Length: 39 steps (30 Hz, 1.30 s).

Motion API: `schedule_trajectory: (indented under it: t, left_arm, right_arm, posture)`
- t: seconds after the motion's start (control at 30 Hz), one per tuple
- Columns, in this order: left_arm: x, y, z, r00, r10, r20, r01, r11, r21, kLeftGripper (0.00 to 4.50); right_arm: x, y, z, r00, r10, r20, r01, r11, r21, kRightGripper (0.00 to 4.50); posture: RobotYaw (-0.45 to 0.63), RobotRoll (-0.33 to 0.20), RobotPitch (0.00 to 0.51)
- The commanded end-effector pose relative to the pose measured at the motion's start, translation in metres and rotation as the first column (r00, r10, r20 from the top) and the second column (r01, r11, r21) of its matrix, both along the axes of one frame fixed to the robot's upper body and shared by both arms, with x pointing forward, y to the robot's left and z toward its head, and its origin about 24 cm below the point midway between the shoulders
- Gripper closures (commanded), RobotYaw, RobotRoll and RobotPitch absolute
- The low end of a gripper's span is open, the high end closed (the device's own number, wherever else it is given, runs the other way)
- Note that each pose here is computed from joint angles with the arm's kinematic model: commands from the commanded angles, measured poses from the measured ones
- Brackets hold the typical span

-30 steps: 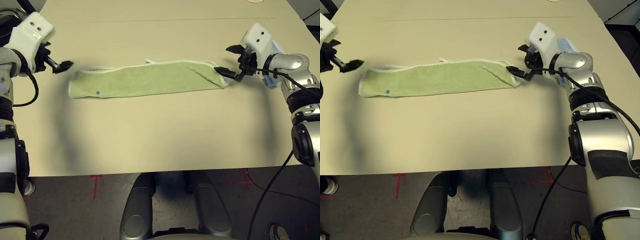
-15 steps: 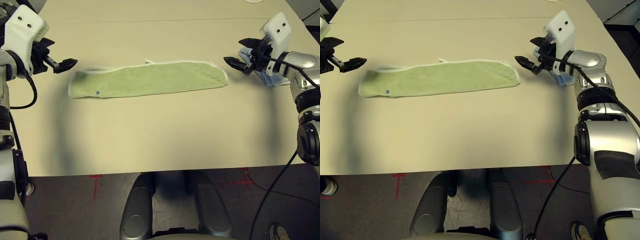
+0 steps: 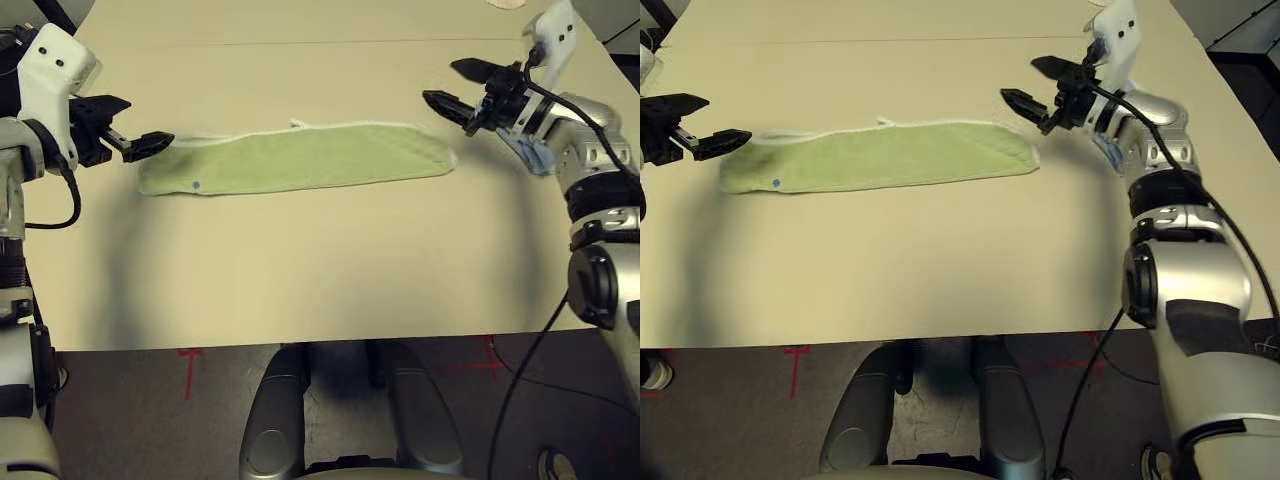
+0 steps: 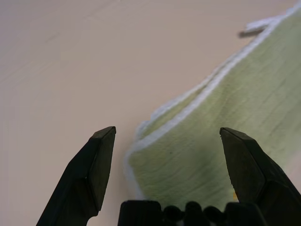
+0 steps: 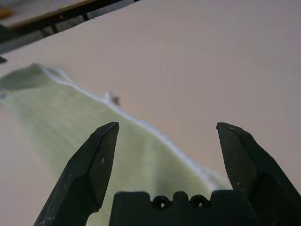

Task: Fold the towel and set it aside.

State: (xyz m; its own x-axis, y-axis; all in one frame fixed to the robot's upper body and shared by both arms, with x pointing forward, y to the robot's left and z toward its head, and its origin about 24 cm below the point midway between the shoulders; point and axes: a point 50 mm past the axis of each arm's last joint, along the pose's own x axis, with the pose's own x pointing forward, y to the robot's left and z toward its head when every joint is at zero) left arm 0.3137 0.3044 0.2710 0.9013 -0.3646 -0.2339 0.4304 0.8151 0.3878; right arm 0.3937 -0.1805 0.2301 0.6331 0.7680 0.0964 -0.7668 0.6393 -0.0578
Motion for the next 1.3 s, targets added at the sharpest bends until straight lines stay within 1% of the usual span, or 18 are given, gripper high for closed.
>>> schedule_trajectory:
  t: [0.03, 0.13, 0.23, 0.3, 0.37, 0.5, 0.6, 0.7, 0.8, 0.93, 1.13, 1.2, 1.27, 1.3]
  left_arm:
    - [-0.004, -0.008, -0.005, 1.0, -0.013, -0.019, 0.012, 0.998, -0.054, 0.02]
    - [-0.006, -0.015, -0.008, 1.0, -0.012, -0.019, 0.01, 0.995, -0.101, 0.02]
    - [-0.009, -0.019, -0.015, 0.999, -0.014, -0.03, 0.01, 0.994, -0.108, 0.02]
    - [-0.01, -0.019, -0.016, 0.999, -0.01, -0.032, 0.006, 0.995, -0.102, 0.02]
    - [-0.01, -0.02, -0.016, 0.999, -0.009, -0.031, 0.006, 0.995, -0.102, 0.02]
    - [-0.009, -0.022, -0.013, 1.0, -0.013, -0.027, 0.011, 0.995, -0.1, 0.02]
    - [-0.008, -0.024, -0.012, 1.0, -0.018, -0.025, 0.015, 0.995, -0.095, 0.02]
    - [-0.007, -0.025, -0.012, 1.0, -0.02, -0.024, 0.018, 0.995, -0.094, 0.02]
    - [-0.007, -0.026, -0.012, 1.0, -0.02, -0.023, 0.018, 0.995, -0.094, 0.02]
    - [-0.008, -0.025, -0.015, 0.999, -0.017, -0.028, 0.014, 0.995, -0.098, 0.02]
    - [-0.011, -0.021, -0.022, 0.998, -0.014, -0.059, 0.005, 0.989, -0.149, 0.02]
    - [-0.012, -0.022, -0.022, 0.999, -0.018, -0.047, 0.009, 0.983, -0.183, 0.02]
    - [-0.015, -0.026, -0.022, 0.998, -0.061, -0.004, 0.059, 0.968, -0.244, 0.02]
    - [-0.017, -0.029, -0.023, 0.996, -0.09, 0.018, 0.091, 0.962, -0.257, 0.02]
  right_arm:
    - [-0.005, 0.004, -0.006, 0.996, -0.002, -0.094, 0.009, 0.997, 0.079, 0.02]
    - [-0.013, 0.006, -0.012, 0.985, 0.038, -0.17, -0.022, 0.995, 0.095, 0.02]
    - [-0.019, 0.0, -0.02, 0.967, 0.042, -0.251, -0.017, 0.995, 0.1, 0.02]
    - [-0.021, -0.003, -0.024, 0.96, 0.027, -0.278, -0.005, 0.997, 0.077, 0.02]
    - [-0.021, -0.005, -0.033, 0.949, -0.021, -0.314, 0.03, 0.999, 0.024, 0.02]
    - [-0.019, -0.009, -0.041, 0.935, -0.101, -0.341, 0.092, 0.995, -0.042, 0.02]
    - [-0.014, -0.015, -0.04, 0.931, -0.186, -0.316, 0.166, 0.982, -0.088, 0.02]
    - [-0.01, -0.018, -0.034, 0.938, -0.225, -0.264, 0.214, 0.974, -0.07, 0.02]
    - [-0.006, -0.019, -0.026, 0.949, -0.257, -0.184, 0.253, 0.966, -0.041, 0.02]
    - [-0.006, -0.02, -0.018, 0.968, -0.219, -0.119, 0.22, 0.975, 0.0, 0.02]
    - [-0.014, -0.031, -0.016, 0.984, -0.117, -0.132, 0.121, 0.992, 0.025, 0.02]
    - [-0.018, -0.034, -0.017, 0.987, -0.091, -0.13, 0.097, 0.994, 0.043, 0.02]
    - [-0.022, -0.036, -0.02, 0.987, -0.07, -0.142, 0.084, 0.993, 0.089, 0.02]
    - [-0.025, -0.037, -0.022, 0.988, -0.069, -0.14, 0.084, 0.991, 0.101, 0.02]
  posture:
    - [0.05, 0.0, 0.248]
    - [0.06, 0.0, 0.246]
    - [0.05, 0.0, 0.245]
    - [0.05, 0.0, 0.244]
    - [0.05, 0.0, 0.244]
    - [0.05, 0.0, 0.245]
    - [0.05, 0.0, 0.248]
    - [0.04, 0.0, 0.247]
    - [0.04, 0.0, 0.246]
    - [0.04, 0.0, 0.247]
    - [0.04, 0.0, 0.246]
    - [0.04, 0.0, 0.243]
    - [0.04, 0.0, 0.242]
    - [0.04, 0.0, 0.241]
